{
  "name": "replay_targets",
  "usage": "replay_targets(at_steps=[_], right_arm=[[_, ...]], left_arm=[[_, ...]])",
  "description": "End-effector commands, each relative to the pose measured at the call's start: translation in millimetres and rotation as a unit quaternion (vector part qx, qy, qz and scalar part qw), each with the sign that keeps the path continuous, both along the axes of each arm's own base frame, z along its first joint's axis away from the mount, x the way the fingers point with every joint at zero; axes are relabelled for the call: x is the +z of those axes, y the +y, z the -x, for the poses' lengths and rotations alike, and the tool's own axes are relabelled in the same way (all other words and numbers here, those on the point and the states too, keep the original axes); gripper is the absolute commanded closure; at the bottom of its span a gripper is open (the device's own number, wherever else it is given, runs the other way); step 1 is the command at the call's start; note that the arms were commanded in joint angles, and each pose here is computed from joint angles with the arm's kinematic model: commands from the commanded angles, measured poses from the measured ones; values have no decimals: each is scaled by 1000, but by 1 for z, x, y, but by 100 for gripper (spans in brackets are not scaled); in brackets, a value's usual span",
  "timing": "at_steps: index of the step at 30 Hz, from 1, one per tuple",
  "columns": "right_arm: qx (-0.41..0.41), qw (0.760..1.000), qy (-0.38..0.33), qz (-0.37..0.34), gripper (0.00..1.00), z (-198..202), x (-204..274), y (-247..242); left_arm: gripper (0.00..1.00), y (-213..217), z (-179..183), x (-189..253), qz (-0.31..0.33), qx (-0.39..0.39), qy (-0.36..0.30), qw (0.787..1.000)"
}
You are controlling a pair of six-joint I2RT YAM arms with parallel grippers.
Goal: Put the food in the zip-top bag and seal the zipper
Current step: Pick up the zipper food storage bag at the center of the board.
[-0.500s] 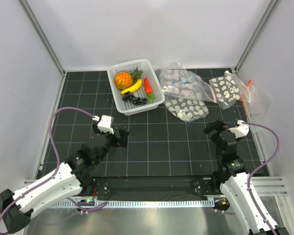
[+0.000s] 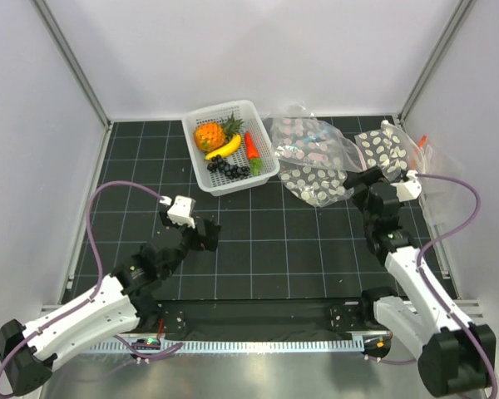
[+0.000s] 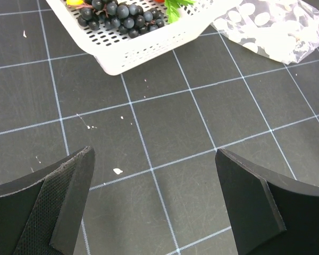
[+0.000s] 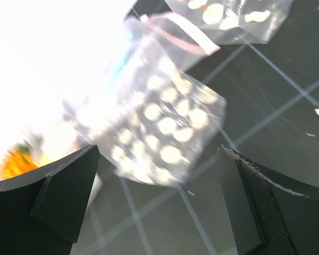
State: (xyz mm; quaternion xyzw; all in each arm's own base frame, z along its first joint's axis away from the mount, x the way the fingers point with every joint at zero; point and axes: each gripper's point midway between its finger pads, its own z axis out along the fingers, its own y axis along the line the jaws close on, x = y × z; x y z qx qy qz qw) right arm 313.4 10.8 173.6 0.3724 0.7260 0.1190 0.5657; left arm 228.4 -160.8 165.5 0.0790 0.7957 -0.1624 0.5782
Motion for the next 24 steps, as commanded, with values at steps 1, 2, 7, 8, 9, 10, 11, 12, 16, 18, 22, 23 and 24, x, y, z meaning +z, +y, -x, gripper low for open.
replay_targets(at_steps=[1,2,7,8,9,10,11,12,16,18,22,23,24], right_arm=[[-51,989,-88,-106,0,-36,46,-5],[-63,987,-89,-118,0,-42,42,-10],[-97,975,-60,-189,0,-78,18,-21],[-104,974,-55,-196,0,-82,14,-23],[-112,970,-56,-209,0,-86,12,-24],[-118,968,-52,-214,0,-91,4,-25],[-120,967,-52,-218,1,-95,1,-25],[-124,965,-55,-226,0,-99,0,-25],[-136,960,-54,-241,0,-119,-15,-25],[-157,955,-60,-245,2,-127,-26,-40],[-176,949,-62,-256,5,-143,-42,-52],[-176,949,-62,-255,6,-147,-44,-54],[-178,949,-57,-253,7,-153,-48,-56]], left_arm=[[0,-6,-3,25,34,-4,-18,999],[0,-6,-3,26,34,-4,-18,999],[0,-10,-1,26,39,-14,-17,999],[0,-10,-1,26,39,-16,-16,999],[0,-11,-1,26,40,-17,-15,999],[0,-11,0,26,40,-18,-15,999],[0,-12,0,27,40,-19,-15,999],[0,-12,0,27,41,-20,-15,999],[0,-15,0,27,42,-25,-13,999],[0,-15,0,26,41,-25,-11,999],[0,-16,0,26,40,-27,-9,999],[0,-17,0,26,40,-29,-8,999],[0,-17,0,26,39,-28,-8,999]])
